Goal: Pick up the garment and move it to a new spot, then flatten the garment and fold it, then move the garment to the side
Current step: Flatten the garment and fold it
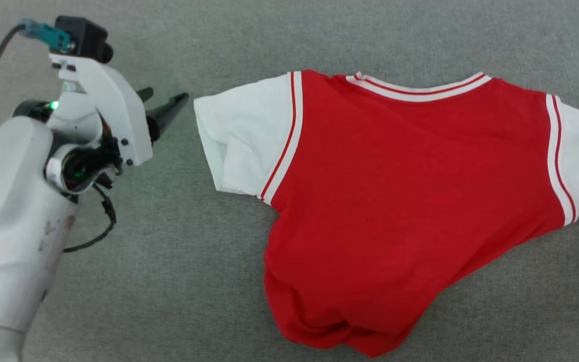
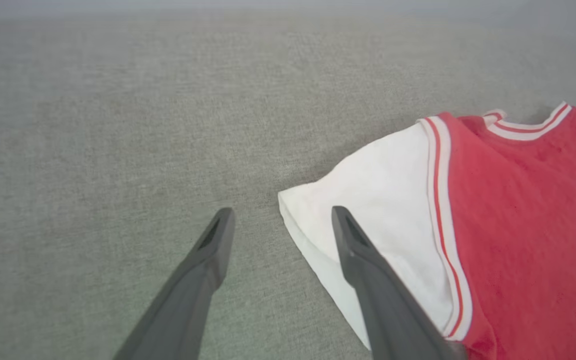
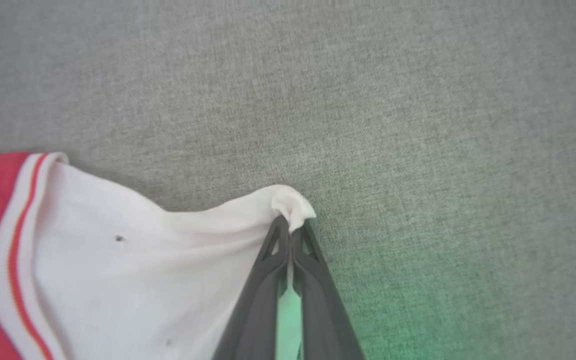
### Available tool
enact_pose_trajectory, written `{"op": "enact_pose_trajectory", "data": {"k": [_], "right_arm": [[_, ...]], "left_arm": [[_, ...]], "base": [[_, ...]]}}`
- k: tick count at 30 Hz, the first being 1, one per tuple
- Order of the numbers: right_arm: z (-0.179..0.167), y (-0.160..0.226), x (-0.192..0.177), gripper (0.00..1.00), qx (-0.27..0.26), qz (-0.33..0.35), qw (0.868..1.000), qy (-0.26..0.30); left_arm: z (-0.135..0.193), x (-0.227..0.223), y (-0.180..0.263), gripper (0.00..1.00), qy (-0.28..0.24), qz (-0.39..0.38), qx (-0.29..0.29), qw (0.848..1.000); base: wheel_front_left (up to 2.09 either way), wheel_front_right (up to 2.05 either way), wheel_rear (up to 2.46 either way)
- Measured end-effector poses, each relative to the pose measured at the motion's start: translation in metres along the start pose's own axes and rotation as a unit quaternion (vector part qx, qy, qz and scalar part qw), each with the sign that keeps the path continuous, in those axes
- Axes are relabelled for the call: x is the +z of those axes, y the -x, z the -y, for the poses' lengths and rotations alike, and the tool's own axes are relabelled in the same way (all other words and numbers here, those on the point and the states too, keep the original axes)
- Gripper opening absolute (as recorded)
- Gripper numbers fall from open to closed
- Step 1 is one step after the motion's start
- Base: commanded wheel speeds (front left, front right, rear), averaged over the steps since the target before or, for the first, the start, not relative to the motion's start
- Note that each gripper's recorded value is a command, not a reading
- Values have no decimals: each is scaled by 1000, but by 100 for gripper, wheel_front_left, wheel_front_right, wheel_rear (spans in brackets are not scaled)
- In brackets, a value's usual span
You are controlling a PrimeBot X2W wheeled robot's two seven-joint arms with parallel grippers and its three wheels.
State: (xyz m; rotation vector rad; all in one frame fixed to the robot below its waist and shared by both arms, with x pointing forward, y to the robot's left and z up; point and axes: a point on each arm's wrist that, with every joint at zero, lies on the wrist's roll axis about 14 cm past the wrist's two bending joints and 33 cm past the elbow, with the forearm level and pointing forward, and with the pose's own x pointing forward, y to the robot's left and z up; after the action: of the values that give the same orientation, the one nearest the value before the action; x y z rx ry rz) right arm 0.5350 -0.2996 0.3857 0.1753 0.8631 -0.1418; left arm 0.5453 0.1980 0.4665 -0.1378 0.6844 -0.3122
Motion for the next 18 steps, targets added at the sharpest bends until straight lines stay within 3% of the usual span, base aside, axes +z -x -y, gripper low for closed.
{"op": "enact_pose_trajectory", "data": {"k": [7, 18], "right_arm": [[3, -9, 3, 0, -4, 2, 1000, 4], [2, -15, 4, 0, -4, 2, 1000, 11]], "left_arm": [[-1, -27, -27, 100, -3, -59, 4, 998], [7, -37, -41, 100, 14, -74, -4, 997]], "base": [[0, 0, 0], [0, 0, 0]]}}
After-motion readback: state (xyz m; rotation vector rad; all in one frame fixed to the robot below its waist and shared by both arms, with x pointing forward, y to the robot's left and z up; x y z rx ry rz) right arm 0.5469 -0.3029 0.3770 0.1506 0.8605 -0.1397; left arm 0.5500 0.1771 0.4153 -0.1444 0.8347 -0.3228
